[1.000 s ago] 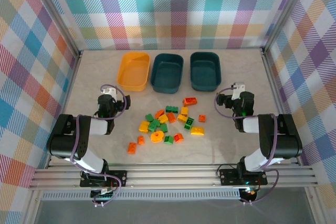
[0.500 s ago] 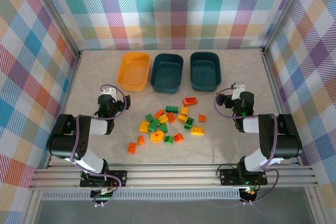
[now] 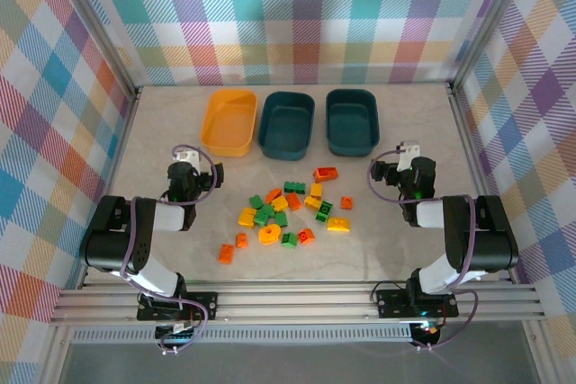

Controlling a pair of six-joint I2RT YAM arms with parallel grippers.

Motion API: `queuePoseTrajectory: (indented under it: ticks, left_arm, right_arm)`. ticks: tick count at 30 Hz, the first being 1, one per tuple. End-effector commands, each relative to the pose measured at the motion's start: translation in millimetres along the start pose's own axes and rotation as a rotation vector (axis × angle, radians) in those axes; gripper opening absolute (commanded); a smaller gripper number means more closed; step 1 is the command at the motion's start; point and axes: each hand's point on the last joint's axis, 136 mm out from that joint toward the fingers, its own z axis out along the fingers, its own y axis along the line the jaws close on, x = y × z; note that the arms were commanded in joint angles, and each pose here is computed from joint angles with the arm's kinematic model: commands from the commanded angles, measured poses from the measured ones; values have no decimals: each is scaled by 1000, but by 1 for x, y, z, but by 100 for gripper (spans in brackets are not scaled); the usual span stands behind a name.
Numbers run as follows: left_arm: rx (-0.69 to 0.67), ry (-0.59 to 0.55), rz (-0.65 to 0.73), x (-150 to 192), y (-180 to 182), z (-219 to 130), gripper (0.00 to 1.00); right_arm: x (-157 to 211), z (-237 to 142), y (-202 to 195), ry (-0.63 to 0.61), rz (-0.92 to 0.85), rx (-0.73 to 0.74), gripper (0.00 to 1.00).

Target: Sort the legos into containers by color

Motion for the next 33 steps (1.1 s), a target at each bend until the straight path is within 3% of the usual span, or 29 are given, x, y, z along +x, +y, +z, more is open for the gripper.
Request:
queuePoseTrajectory:
  ticks: [1, 6, 10, 13, 16, 19, 21, 23, 29, 33]
  left_arm:
    - [4, -11, -14, -7, 0, 2, 100]
    - [8, -21, -12, -11, 0, 1, 100]
    - [61, 48, 30, -56, -17, -11, 100]
    - [121, -90, -94, -109, -29, -39, 100]
    - [150, -182, -242, -151, -33, -75, 100]
    - [155, -228, -394, -169, -28, -108, 100]
    - [59, -173, -641, -157, -8, -120, 100]
    - [-150, -86, -943, -117, 24, -131, 100]
    - [-128, -3, -908, -77, 19, -126, 100]
    - [-75, 128, -883, -54, 2, -125, 99]
  right_arm:
    - [-7, 0, 2, -21, 8, -10, 100]
    - [-13, -2, -3, -36, 6, 41, 100]
    - [-53, -22, -8, 3, 7, 145, 100]
    - [-98, -46, -5, 41, 185, 167, 100]
    - [-128, -68, 12, 78, 305, 92, 100]
    - [-105, -85, -9, 97, 629, 241, 100]
    - [-99, -82, 4, 111, 619, 129, 97]
    - [-88, -82, 16, 180, 618, 85, 87]
    - [-41, -88, 50, 468, 534, -6, 66]
    - [-6, -93, 69, 577, 501, -34, 63]
